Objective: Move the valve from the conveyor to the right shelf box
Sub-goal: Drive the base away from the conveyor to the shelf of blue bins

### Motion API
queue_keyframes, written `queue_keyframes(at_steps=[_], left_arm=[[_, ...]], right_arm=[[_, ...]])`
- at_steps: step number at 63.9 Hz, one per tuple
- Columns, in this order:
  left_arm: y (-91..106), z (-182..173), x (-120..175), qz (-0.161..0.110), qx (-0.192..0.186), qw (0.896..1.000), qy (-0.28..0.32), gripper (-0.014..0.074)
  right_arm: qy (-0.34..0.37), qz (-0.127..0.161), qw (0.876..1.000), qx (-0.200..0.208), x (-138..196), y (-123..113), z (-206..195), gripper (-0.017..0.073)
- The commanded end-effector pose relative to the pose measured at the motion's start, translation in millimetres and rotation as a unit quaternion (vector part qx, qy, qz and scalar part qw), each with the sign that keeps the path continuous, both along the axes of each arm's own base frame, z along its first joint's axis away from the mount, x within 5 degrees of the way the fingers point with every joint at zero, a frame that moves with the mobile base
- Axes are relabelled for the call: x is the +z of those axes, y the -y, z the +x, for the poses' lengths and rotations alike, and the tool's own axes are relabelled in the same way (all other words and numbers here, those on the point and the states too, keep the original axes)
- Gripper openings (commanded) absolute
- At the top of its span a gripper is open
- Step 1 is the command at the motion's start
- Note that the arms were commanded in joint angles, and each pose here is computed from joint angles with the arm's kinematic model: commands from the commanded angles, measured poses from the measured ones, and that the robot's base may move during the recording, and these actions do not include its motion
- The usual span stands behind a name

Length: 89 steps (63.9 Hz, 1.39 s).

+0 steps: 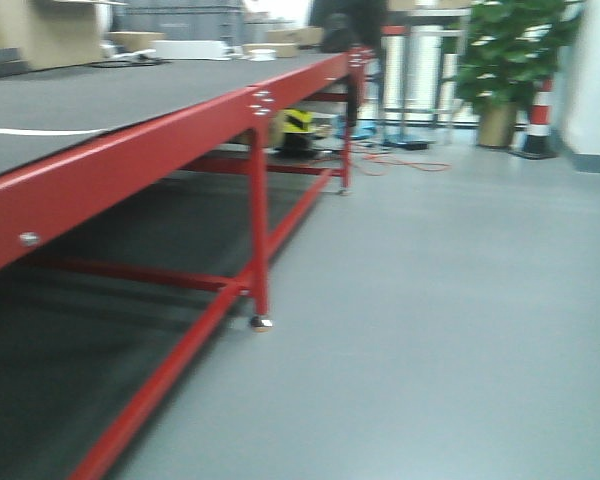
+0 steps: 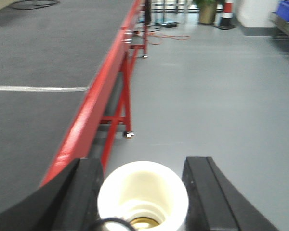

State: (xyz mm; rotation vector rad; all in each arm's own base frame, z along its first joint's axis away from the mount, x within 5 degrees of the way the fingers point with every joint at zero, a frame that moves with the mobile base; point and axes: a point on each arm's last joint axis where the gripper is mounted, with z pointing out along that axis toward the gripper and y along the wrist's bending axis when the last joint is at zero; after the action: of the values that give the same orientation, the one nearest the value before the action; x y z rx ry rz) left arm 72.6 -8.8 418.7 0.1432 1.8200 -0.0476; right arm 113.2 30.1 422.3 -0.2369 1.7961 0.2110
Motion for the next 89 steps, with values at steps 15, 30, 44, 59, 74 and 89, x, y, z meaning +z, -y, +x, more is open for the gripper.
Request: queue_keyframes(at_steps=[15, 30, 44, 59, 74, 89], left_arm=[[0.5, -1.0, 7.2, -0.008, -0.003, 1.0, 0.031, -0.0111], [0.5, -1.0, 7.2, -0.008, -0.003, 1.0, 0.031, -0.0111], [0.5, -1.0, 7.2, -0.008, -0.003, 1.0, 0.031, -0.0111], [0.5, -1.0, 7.2, -0.008, -0.003, 1.0, 0.031, -0.0111], [0.5, -1.0, 7.2, -0.008, -0.003, 1.0, 0.031, -0.0111], [0.5, -1.0, 7.2, -0.008, -0.003, 1.0, 0.031, -0.0111]], right_arm=[[0.053, 0.013, 0.999, -0.006, 13.9, 1.5, -2.5, -0.0152], [0.053, 0.013, 0.999, -0.006, 13.9, 1.5, -2.5, -0.0152], [0.053, 0.013, 0.999, -0.006, 13.9, 1.5, -2.5, -0.0152], [0.053, 0.013, 0.999, -0.006, 13.9, 1.5, -2.5, -0.0152], [0.053, 0.013, 0.999, -0.006, 13.9, 1.5, -2.5, -0.0152], [0.053, 0.013, 0.999, -0.006, 13.9, 1.5, -2.5, -0.0152]])
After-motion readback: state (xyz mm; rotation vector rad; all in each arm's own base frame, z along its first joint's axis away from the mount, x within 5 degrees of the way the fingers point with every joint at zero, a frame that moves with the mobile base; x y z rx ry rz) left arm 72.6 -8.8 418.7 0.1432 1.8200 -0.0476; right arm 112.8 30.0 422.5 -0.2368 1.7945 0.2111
